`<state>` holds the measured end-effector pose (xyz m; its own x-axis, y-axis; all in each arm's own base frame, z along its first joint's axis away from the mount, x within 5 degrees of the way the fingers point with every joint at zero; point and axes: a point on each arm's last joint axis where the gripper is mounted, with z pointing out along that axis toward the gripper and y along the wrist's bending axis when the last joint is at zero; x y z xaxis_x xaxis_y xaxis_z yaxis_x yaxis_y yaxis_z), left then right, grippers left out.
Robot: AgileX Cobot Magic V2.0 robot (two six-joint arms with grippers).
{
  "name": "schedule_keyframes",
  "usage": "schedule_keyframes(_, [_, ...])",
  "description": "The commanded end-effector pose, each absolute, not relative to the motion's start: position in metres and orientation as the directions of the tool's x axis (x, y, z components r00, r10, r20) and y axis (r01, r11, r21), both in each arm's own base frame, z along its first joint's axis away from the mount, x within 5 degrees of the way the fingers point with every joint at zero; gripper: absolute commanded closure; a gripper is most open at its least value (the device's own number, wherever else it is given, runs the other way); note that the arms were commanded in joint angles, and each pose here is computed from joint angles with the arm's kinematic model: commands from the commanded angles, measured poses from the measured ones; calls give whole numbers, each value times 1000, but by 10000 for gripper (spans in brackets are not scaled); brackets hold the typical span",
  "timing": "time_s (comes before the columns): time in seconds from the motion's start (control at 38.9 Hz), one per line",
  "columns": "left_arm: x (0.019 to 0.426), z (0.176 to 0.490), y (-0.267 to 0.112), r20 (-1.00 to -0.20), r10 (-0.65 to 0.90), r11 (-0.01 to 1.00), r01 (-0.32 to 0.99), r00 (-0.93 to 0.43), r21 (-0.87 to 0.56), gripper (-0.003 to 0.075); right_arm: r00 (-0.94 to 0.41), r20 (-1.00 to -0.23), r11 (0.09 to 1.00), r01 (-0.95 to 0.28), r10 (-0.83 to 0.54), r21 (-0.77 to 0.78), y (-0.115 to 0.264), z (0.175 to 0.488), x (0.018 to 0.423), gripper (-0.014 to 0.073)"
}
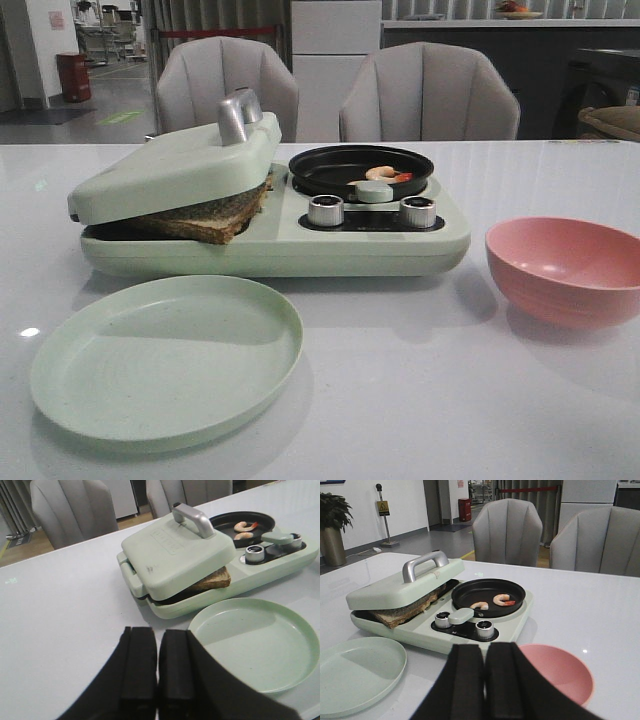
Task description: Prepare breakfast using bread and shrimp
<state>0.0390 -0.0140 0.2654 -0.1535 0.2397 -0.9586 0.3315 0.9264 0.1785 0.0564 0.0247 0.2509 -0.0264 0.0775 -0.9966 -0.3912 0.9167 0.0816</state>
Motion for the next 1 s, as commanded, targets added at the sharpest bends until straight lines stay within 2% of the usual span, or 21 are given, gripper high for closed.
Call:
schedule_keyframes(0.0, [42,279,-12,-982,186,949,268,-46,167,606,71,-992,920,-387,100,65,23,267,56,427])
schedule_keyframes(0.15, [50,269,-5,-997,66,990,123,-24,63,606,71,-992,920,-387,100,65,23,267,56,427])
schedule_keyframes(0.26, [55,257,-4,-999,41,996,79,8,42,606,71,-992,920,-387,100,65,23,267,56,427])
schedule_keyframes(0.46, [59,230,-6,-992,-33,995,98,118,-21,606,71,-992,920,-387,100,65,23,267,56,427])
schedule_keyframes(0.64, [54,213,-5,-986,-49,994,102,157,-33,606,71,-992,920,-387,100,65,23,267,56,427])
schedule_keyframes(0.98, [54,212,-5,-987,-53,994,102,150,-38,606,70,-993,920,-387,99,65,23,267,56,427])
